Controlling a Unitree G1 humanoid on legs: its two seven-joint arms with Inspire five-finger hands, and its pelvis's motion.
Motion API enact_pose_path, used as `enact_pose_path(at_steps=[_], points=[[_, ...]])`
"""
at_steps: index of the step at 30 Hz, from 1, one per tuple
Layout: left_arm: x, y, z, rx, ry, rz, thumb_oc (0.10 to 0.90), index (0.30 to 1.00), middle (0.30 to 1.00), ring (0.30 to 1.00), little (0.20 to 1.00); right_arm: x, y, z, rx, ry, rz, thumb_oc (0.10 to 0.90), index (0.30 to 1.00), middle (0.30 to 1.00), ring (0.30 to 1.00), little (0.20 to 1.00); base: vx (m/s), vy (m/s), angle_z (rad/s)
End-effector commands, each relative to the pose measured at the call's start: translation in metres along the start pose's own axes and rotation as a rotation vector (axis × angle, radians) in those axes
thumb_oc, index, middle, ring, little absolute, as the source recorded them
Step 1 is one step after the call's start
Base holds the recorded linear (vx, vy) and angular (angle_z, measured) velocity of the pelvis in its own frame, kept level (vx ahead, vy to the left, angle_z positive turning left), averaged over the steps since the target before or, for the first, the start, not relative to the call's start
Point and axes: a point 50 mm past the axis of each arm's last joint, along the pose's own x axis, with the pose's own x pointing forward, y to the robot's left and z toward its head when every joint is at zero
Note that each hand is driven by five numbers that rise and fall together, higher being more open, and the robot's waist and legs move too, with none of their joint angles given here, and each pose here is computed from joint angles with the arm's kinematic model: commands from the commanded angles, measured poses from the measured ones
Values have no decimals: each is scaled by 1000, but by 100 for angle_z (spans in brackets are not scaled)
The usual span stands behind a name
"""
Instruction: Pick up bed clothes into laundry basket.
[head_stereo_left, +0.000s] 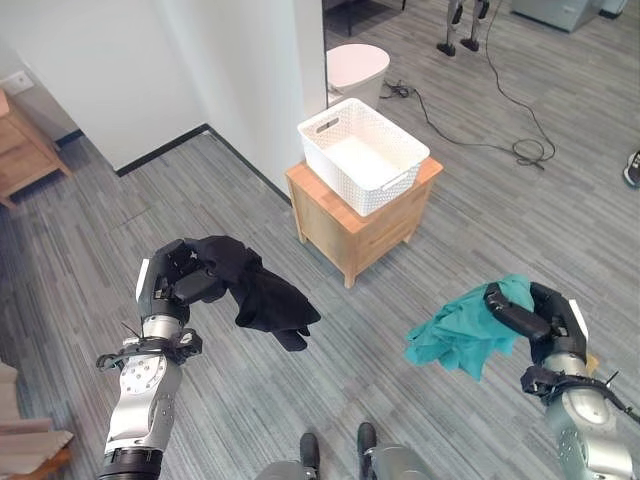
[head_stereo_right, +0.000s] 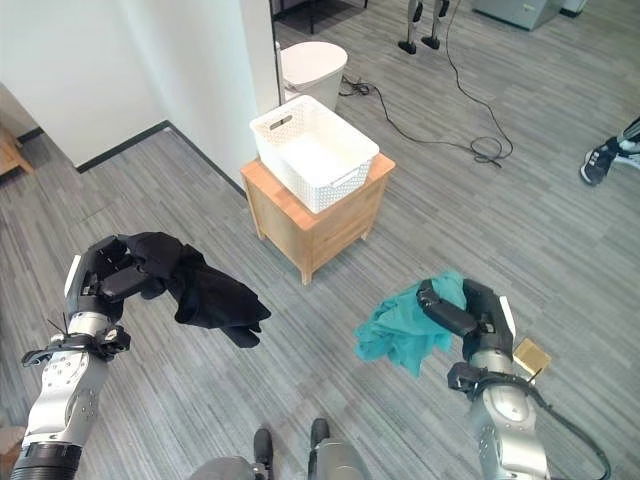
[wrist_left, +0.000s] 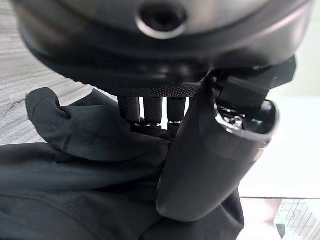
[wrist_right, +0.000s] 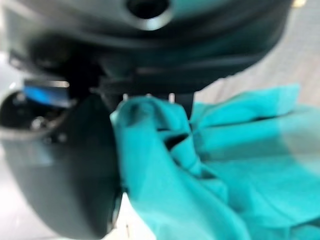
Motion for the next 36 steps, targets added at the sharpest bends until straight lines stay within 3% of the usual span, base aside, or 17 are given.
enact_pose_path(at_steps=[1, 10, 14, 23, 31, 36], points=[[15, 16, 60, 104, -264, 4, 400, 300, 300, 300, 300, 20, 1, 61, 22, -294, 23, 400, 300, 300, 300, 300, 2, 49, 35], [-3, 53, 46, 155, -183, 128, 400, 300, 300, 300, 300, 34, 8, 95, -117, -361, 132, 400, 300, 300, 300, 300, 15, 36, 13], [-6, 57, 49, 164, -195, 146, 400, 300, 300, 300, 300, 34, 12, 99, -139, -378, 146, 400, 300, 300, 300, 300, 43, 58, 10], [3, 48, 61, 168, -247, 93, 400, 300, 300, 300, 300, 26, 11, 101, -175, -403, 133, 400, 300, 300, 300, 300, 83, 38, -13], [21, 15, 92, 123, -400, -24, 400, 300, 300, 300, 300, 21, -5, 120, -192, -473, 84, 400, 300, 300, 300, 300, 348, -279, 8], [7, 19, 98, 50, -450, -24, 400, 300, 300, 300, 300, 24, -12, 135, -175, -517, 84, 400, 300, 300, 300, 300, 273, -442, 19]])
